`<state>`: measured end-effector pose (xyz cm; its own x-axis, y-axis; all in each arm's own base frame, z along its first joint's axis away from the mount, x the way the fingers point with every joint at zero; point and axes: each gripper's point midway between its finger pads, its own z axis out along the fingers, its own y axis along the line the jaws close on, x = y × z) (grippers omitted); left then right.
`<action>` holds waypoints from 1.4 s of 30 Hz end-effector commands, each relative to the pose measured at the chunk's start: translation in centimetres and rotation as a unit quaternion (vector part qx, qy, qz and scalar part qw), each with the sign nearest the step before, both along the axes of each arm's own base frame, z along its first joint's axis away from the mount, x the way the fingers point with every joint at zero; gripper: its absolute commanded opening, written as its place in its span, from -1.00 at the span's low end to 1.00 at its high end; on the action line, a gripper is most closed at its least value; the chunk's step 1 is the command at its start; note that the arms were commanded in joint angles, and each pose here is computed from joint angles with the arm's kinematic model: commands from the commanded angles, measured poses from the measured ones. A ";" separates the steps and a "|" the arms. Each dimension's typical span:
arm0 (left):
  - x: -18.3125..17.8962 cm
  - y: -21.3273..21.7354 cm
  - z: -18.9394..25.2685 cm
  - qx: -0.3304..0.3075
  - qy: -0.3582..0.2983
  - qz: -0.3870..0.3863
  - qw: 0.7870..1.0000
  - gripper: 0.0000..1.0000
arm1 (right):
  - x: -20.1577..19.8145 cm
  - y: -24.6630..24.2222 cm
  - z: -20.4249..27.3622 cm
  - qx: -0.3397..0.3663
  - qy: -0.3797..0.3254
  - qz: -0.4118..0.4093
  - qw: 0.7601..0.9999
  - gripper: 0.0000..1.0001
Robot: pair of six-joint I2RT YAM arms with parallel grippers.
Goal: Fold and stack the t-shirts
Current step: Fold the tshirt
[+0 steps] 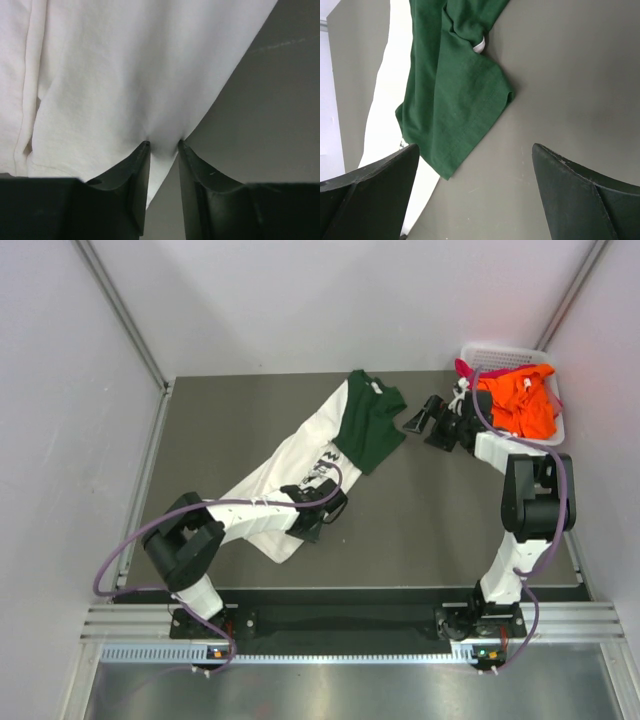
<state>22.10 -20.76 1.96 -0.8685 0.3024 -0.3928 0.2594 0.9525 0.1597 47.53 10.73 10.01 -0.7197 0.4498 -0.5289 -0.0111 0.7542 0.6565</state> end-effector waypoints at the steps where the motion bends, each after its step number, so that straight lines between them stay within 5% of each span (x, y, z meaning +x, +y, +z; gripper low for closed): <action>1: 0.4 -0.3 0.3 0.009 0.000 -0.006 1.000 -0.34 | 0.6 0.0 1.3 0.005 -0.028 0.005 1.000 0.89; 6: -1.2 -2.5 -1.0 -0.047 0.048 -0.030 0.997 -1.00 | 0.4 -0.4 1.3 -0.005 -0.027 -0.004 1.000 0.90; 13: -2.2 -9.5 -0.8 -0.138 0.091 -0.063 0.984 -1.00 | -0.1 -3.2 2.1 -0.019 -0.027 -0.046 0.998 0.90; 21: -4.7 -27.4 3.5 -0.267 0.110 -0.128 0.949 -1.00 | -3.0 -6.2 3.3 -0.067 -0.006 -0.101 0.993 1.00; 22: -4.8 -30.1 6.2 -0.294 0.096 -0.142 0.940 -0.87 | -3.8 -6.7 3.0 -0.080 0.000 -0.108 0.991 0.99; 23: -4.9 -30.6 6.6 -0.296 0.095 -0.142 0.940 -0.28 | -4.4 -7.1 3.0 -0.093 0.005 -0.117 0.989 1.00; 24: -4.8 -31.0 7.1 -0.297 0.091 -0.143 0.940 0.01 | -5.3 -8.2 3.8 -0.114 0.004 -0.139 0.984 0.99; 26: -4.3 -30.6 8.1 -0.302 0.072 -0.144 0.940 0.59 | -7.1 -9.4 3.4 -0.138 0.021 -0.165 0.976 0.99; 33: -4.5 -24.2 14.9 -0.346 0.026 -0.134 0.928 0.63 | -12.2 -9.7 4.2 -0.153 0.011 -0.174 0.973 0.99; 39: -5.2 -16.9 15.5 -0.351 0.020 -0.091 0.932 0.62 | -14.5 -6.2 3.4 -0.104 -0.009 -0.082 0.991 0.89; 42: -2.3 -12.0 15.0 -0.362 0.002 -0.037 0.932 0.60 | -14.2 -5.4 2.7 -0.092 -0.003 -0.057 0.994 0.83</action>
